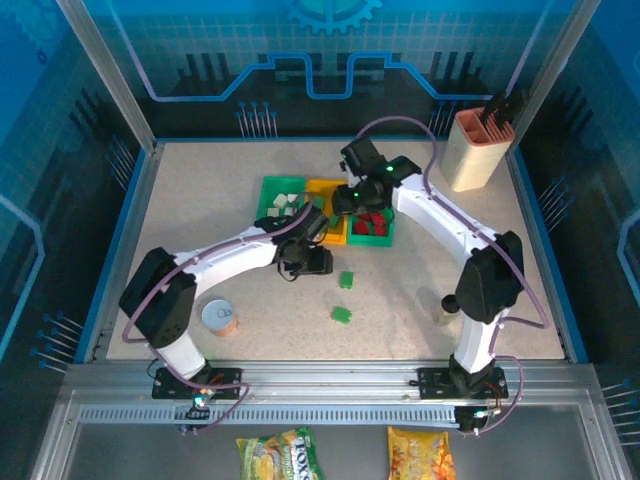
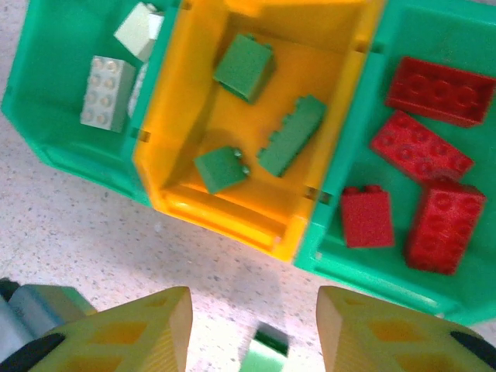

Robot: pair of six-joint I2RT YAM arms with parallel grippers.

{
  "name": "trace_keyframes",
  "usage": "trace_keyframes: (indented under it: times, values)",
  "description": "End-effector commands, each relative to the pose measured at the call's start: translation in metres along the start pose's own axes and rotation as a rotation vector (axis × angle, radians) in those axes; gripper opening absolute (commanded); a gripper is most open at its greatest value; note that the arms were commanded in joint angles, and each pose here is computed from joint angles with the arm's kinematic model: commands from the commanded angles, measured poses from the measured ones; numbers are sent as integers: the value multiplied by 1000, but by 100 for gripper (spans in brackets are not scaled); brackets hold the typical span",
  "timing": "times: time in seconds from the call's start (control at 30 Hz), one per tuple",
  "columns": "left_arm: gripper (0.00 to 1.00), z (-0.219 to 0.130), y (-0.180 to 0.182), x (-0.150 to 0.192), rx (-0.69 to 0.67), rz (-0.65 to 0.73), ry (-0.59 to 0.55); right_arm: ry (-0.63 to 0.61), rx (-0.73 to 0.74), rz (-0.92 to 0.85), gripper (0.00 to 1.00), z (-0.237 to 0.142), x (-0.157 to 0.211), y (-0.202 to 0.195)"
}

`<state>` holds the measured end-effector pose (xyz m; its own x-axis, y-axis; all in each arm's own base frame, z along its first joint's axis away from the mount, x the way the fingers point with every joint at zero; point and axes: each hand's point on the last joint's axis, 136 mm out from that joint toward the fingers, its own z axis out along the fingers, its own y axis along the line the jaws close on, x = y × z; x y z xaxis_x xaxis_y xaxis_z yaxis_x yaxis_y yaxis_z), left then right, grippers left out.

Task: Sort the legos into containers by color
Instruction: Place the lego in the container, then pick up the lego from the center of the table.

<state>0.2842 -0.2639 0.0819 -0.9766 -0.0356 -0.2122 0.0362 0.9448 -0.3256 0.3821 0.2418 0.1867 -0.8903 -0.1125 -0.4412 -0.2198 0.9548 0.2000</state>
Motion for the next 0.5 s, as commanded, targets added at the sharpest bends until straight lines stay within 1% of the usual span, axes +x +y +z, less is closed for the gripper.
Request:
trace_keyframes:
  times: [0.0,0.17,0.3,0.47]
  values:
    - [51,8,-17,-2,-12,11,21,-36,29,41,47,-18,2,-26]
    - [51,24,-34,-1,-45,48,57,-51,58,96,47,-33,16,-60]
    - [51,34,-40,1,-94,61,84,-64,74,135,47,-45,26,-82]
    - [52,43,-44,3,-149,82,105,-78,91,165,47,-58,37,-100]
